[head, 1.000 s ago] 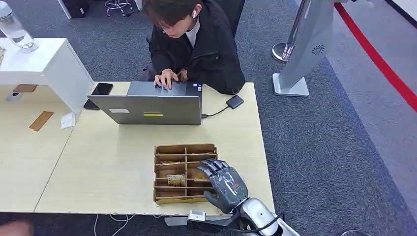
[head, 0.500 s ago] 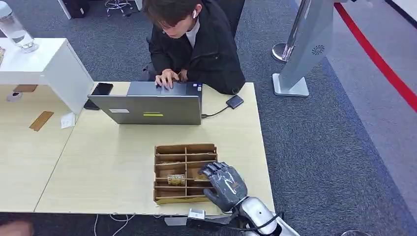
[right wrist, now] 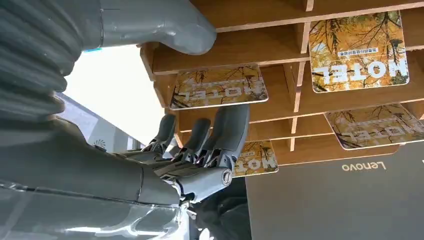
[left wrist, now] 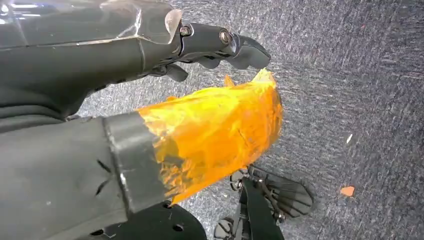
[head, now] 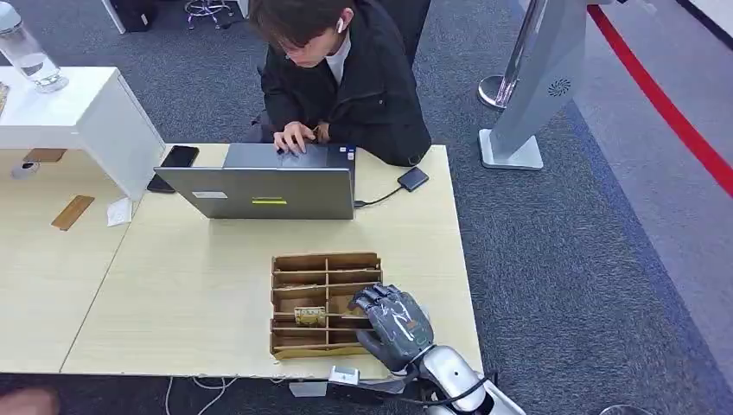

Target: Pass the card to the sensor for recognition and then transmit it.

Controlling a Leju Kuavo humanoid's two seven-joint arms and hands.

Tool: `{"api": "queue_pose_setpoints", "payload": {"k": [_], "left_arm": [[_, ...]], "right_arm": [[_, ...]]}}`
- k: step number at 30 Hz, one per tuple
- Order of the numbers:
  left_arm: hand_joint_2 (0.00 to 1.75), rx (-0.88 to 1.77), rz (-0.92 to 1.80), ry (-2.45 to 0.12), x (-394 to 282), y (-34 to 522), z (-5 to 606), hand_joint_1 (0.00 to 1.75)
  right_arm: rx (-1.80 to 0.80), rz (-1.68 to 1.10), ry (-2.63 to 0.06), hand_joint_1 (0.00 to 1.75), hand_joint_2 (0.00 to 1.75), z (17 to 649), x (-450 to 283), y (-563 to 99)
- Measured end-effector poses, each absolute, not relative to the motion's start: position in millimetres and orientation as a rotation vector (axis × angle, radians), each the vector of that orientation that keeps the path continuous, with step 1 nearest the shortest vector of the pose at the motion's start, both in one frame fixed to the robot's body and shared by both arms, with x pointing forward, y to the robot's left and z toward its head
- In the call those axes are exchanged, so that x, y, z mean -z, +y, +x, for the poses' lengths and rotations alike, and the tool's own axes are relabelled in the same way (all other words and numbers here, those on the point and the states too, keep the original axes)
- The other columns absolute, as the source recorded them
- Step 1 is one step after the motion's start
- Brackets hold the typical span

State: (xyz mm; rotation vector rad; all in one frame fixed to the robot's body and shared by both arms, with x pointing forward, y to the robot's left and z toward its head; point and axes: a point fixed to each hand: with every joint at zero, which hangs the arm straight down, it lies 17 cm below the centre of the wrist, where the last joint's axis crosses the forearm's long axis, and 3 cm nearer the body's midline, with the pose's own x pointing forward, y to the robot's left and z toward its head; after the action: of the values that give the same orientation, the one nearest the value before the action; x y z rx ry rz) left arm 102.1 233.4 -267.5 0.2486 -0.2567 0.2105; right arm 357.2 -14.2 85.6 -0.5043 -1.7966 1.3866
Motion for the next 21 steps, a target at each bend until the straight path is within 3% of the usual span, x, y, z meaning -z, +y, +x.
{"api": "queue_pose_setpoints", "payload": {"k": [14,16,21], "left_arm": [[0.00,-0.210,0.248,-0.257,267.5,233.3,102.1,0.00],[0.00,-0.210,0.248,-0.257,267.5,233.3,102.2,0.00],[0.00,-0.210,0.248,-0.257,267.5,233.3,102.1,0.00]], "right_arm": [[-1.387,-0.506,-1.796,1.01,1.75,358.1,-85.7,-14.4],[-1.386,-0.505,-1.797,1.13,1.75,358.2,-86.1,-13.9],[-1.385,-0.504,-1.796,1.66,1.75,358.2,-85.8,-13.7]]}}
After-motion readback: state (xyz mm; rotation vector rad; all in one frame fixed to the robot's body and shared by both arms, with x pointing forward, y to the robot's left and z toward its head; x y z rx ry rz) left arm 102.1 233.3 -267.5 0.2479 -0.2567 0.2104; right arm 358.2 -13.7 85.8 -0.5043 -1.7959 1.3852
